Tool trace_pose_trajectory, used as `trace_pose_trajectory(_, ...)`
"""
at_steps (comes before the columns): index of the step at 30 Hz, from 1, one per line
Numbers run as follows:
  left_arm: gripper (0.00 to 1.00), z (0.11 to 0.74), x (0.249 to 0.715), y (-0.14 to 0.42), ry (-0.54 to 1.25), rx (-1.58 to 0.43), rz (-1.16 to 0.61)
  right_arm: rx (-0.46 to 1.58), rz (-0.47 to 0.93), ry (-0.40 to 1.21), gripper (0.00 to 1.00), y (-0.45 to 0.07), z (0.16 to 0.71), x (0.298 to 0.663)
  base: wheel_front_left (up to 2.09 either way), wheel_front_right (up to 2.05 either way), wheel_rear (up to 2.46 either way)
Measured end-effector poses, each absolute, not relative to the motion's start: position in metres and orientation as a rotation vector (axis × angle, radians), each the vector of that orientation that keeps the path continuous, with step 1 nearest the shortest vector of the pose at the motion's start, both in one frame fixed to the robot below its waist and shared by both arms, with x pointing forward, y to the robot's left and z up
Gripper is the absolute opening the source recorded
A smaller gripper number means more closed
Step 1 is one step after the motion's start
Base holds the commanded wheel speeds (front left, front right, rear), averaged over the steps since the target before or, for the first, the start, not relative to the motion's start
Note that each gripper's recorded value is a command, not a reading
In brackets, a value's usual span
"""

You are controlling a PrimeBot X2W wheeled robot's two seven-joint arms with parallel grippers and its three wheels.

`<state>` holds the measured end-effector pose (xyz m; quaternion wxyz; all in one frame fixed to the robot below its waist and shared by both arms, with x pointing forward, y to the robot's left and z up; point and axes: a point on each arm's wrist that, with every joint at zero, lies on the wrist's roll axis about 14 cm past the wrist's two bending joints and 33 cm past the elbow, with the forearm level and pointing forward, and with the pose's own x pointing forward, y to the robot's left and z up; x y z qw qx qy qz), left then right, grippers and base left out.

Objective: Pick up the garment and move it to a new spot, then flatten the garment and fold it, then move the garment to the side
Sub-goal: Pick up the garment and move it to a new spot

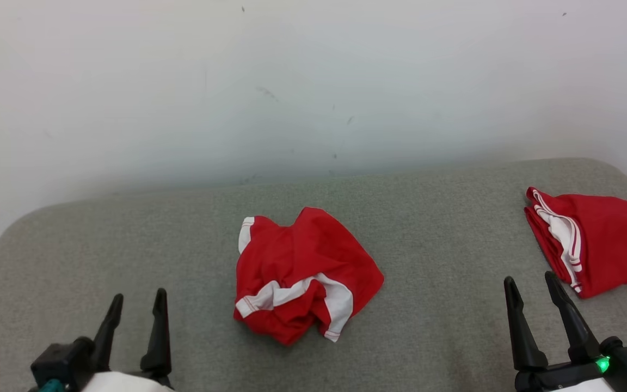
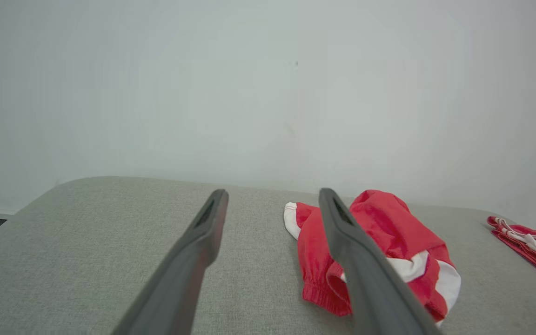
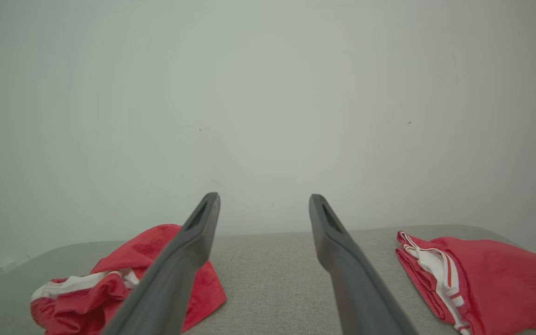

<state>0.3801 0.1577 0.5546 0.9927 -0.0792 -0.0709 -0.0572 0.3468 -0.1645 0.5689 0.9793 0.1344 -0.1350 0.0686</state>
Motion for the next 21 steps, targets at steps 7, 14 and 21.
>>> trace_pose_trajectory(7,1.0,0.558,0.366,0.161,-0.184,-0.215,-0.058,0.281,0.136,-0.258,1.0,-0.161,0.563,0.345,0.0,0.0,0.0)
trace_pose_trajectory(14,1.0,0.551,0.362,0.154,-0.181,-0.24,-0.067,0.29,0.153,-0.243,1.0,-0.153,0.56,0.345,0.0,0.0,0.0)
trace_pose_trajectory(21,1.0,0.55,0.363,0.154,-0.188,-0.235,-0.072,0.284,0.157,-0.236,1.0,-0.153,0.558,0.346,0.0,0.0,0.0)
